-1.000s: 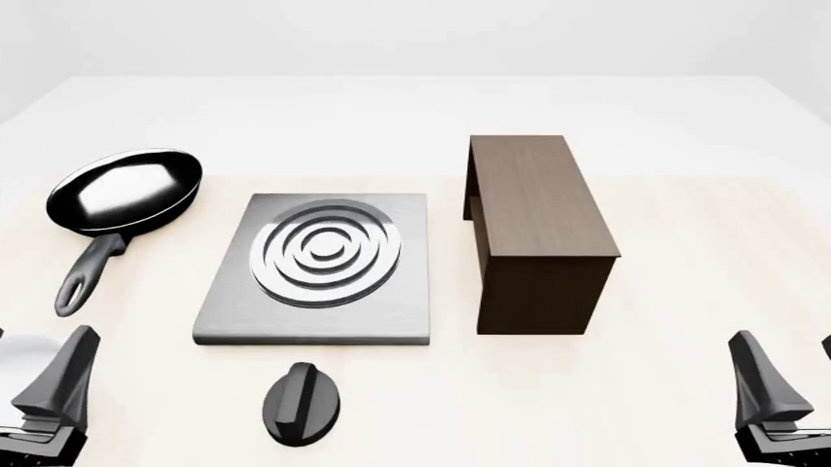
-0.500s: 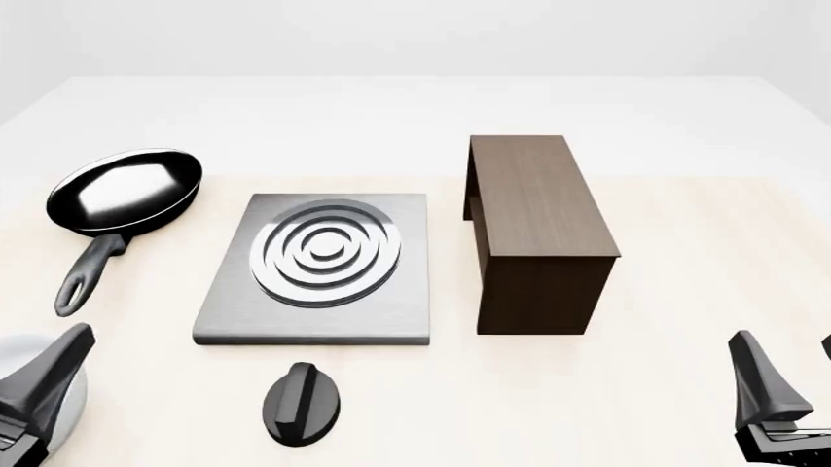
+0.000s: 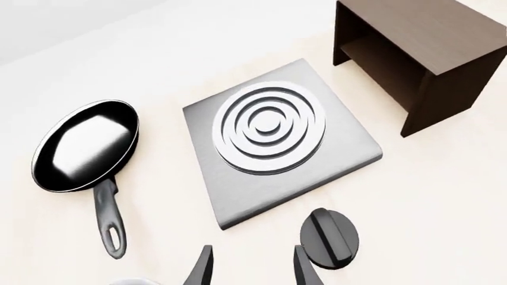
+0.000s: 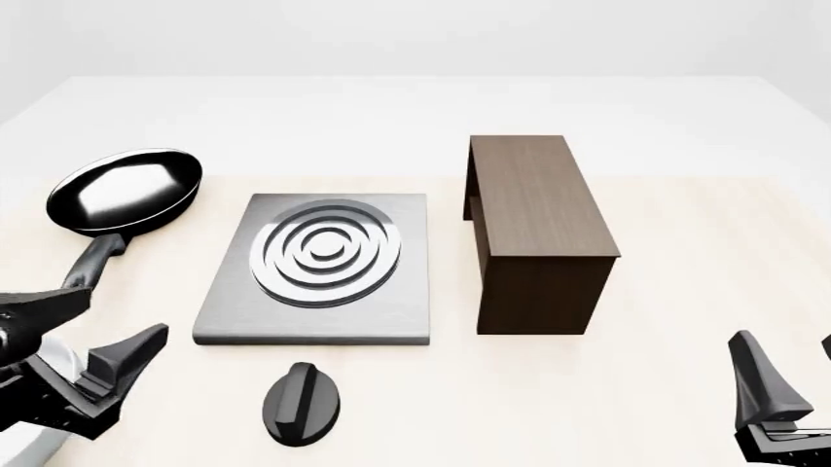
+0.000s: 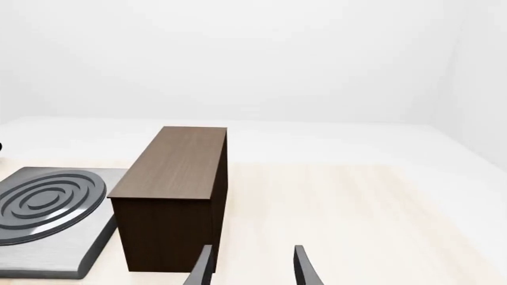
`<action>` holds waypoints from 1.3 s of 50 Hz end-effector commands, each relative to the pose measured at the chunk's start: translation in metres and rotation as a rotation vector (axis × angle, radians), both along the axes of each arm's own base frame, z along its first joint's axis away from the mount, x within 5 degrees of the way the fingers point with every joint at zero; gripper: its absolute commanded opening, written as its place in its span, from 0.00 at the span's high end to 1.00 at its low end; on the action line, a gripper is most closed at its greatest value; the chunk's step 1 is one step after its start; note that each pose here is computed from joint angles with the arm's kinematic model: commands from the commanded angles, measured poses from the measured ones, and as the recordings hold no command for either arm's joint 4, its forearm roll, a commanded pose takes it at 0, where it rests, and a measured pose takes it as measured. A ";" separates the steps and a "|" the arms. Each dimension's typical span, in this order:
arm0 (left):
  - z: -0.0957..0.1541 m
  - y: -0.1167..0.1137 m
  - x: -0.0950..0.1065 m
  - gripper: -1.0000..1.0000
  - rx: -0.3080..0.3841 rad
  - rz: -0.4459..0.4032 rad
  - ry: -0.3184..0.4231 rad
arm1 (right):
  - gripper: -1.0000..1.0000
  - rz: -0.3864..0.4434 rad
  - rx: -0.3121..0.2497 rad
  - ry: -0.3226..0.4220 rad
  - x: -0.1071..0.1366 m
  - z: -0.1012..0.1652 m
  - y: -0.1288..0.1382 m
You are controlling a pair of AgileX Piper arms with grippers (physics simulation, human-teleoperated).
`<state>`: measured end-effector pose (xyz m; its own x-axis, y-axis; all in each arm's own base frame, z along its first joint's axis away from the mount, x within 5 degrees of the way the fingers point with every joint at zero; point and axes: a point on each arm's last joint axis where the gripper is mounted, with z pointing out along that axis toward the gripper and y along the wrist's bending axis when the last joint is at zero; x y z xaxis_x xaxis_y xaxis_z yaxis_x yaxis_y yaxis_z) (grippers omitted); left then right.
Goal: Turn on the stove.
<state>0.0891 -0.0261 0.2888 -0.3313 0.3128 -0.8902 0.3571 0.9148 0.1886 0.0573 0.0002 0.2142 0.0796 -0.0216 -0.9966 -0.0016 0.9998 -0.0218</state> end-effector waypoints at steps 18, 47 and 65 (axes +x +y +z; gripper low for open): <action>-0.039 -0.019 0.042 0.00 -0.004 -0.001 0.244 | 0.00 0.000 0.000 0.000 0.000 0.000 0.000; -0.089 -0.025 0.056 0.00 0.035 -0.003 0.353 | 0.00 0.000 0.000 0.000 0.000 0.000 0.000; -0.101 -0.024 0.063 0.00 0.055 0.002 0.354 | 0.00 0.000 0.000 0.000 0.000 0.000 0.000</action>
